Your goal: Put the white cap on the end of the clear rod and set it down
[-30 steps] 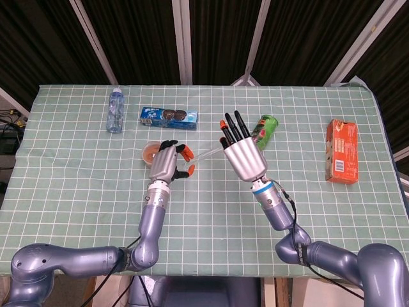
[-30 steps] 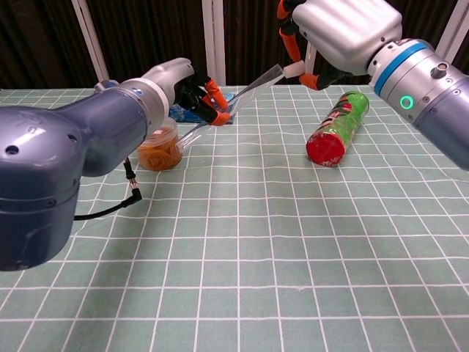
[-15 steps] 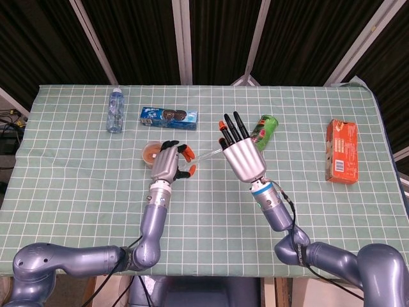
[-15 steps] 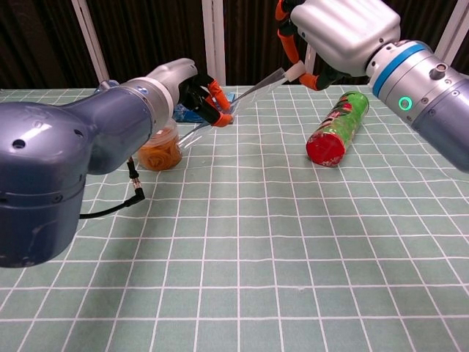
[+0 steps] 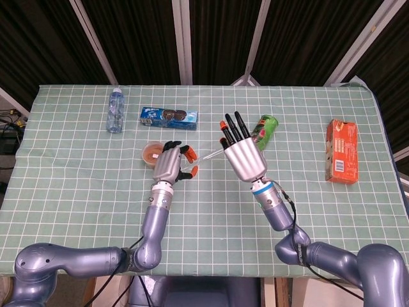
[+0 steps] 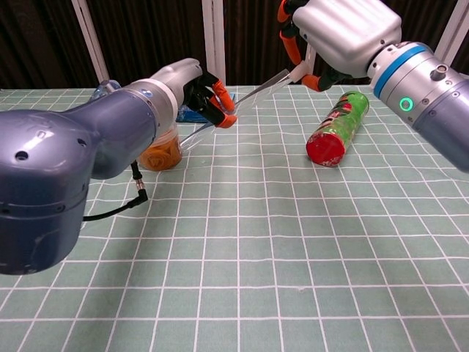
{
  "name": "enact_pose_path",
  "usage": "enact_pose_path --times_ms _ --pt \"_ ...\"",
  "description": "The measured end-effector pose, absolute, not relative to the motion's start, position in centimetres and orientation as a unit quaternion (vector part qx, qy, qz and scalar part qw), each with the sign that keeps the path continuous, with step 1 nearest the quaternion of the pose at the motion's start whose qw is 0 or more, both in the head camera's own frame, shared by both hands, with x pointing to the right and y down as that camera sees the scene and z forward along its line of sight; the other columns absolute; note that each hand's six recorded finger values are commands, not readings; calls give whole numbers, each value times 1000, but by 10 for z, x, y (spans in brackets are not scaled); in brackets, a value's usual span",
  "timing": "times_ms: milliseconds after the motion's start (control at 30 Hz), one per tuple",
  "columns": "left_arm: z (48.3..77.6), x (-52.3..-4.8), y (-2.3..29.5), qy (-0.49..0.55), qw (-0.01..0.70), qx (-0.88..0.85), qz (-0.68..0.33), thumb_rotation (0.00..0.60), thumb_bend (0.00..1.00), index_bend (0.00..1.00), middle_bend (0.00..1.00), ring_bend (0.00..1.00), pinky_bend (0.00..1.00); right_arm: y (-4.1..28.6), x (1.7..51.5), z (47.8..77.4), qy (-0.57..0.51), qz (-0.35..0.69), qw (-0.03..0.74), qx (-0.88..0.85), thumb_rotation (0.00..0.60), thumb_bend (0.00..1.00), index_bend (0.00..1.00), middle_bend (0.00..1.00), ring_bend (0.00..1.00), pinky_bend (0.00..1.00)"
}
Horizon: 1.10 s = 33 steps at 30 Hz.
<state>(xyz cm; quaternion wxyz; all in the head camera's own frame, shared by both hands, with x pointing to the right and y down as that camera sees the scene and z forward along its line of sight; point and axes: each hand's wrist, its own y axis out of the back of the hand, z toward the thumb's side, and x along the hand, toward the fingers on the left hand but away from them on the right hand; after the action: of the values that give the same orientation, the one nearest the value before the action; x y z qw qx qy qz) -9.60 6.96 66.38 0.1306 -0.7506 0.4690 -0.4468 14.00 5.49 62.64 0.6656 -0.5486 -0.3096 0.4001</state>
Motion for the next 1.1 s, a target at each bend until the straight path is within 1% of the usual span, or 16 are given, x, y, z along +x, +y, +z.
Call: enact_pose_path --times_ms 1100 --pt "659 -89 71 474 144 -753 -433 600 642 584 497 132 0 54 143 621 -313 399 665 -549 600 359 590 228 48 0"
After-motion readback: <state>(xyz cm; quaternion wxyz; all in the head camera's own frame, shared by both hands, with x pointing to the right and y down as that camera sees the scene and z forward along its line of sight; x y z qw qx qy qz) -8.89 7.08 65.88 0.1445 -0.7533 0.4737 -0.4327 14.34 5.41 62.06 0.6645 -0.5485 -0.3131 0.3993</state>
